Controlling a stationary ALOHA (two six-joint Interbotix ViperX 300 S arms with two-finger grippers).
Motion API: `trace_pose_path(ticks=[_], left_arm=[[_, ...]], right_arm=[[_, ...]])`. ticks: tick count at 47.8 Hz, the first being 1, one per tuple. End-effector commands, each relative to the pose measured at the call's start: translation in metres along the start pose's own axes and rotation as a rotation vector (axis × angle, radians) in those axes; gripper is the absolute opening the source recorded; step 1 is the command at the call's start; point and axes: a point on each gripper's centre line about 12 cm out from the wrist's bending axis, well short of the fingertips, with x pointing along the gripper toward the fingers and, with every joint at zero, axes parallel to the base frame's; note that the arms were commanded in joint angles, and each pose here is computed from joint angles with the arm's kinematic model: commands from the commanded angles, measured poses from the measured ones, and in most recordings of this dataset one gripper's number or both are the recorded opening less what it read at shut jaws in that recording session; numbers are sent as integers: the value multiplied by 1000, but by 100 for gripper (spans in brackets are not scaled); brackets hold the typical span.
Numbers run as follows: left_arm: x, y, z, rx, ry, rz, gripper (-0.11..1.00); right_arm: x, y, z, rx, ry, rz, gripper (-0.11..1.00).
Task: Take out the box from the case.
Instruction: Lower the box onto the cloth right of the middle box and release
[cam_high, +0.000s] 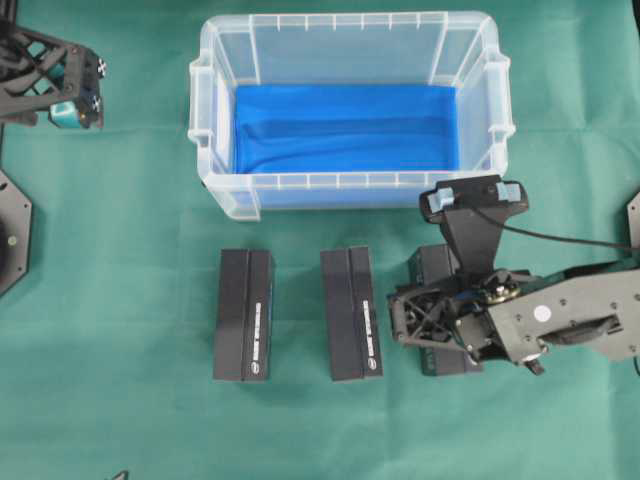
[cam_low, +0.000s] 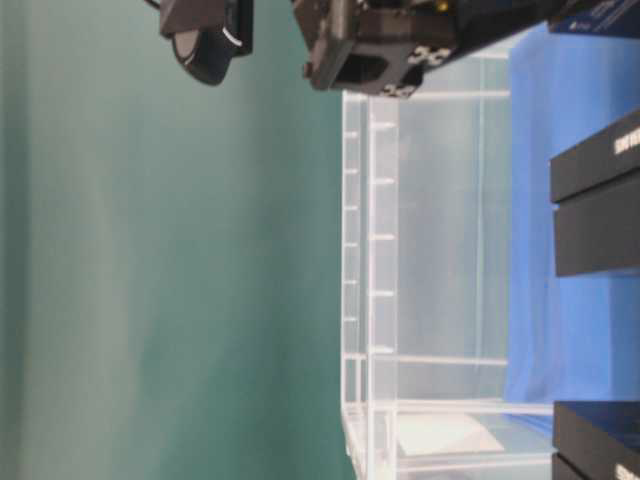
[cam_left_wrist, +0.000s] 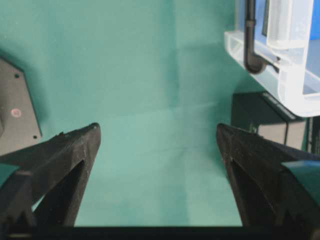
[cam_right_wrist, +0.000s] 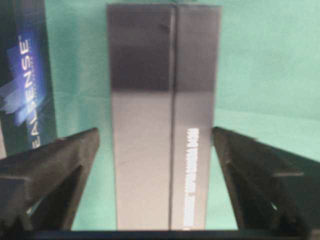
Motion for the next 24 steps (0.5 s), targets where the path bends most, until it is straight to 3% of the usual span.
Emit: trace_pose_path(ticks=[1,13,24], left_arm=[[-5,0,0,0,-6,-21,97],[-6,-1,0,0,-7,-24,97],[-6,-1,0,0,-7,-24,97]], right_arm=[[-14,2,3,6,10,37,95],[-16,4,5,14,13,46,93],[-45,10,12,35,29,96,93]])
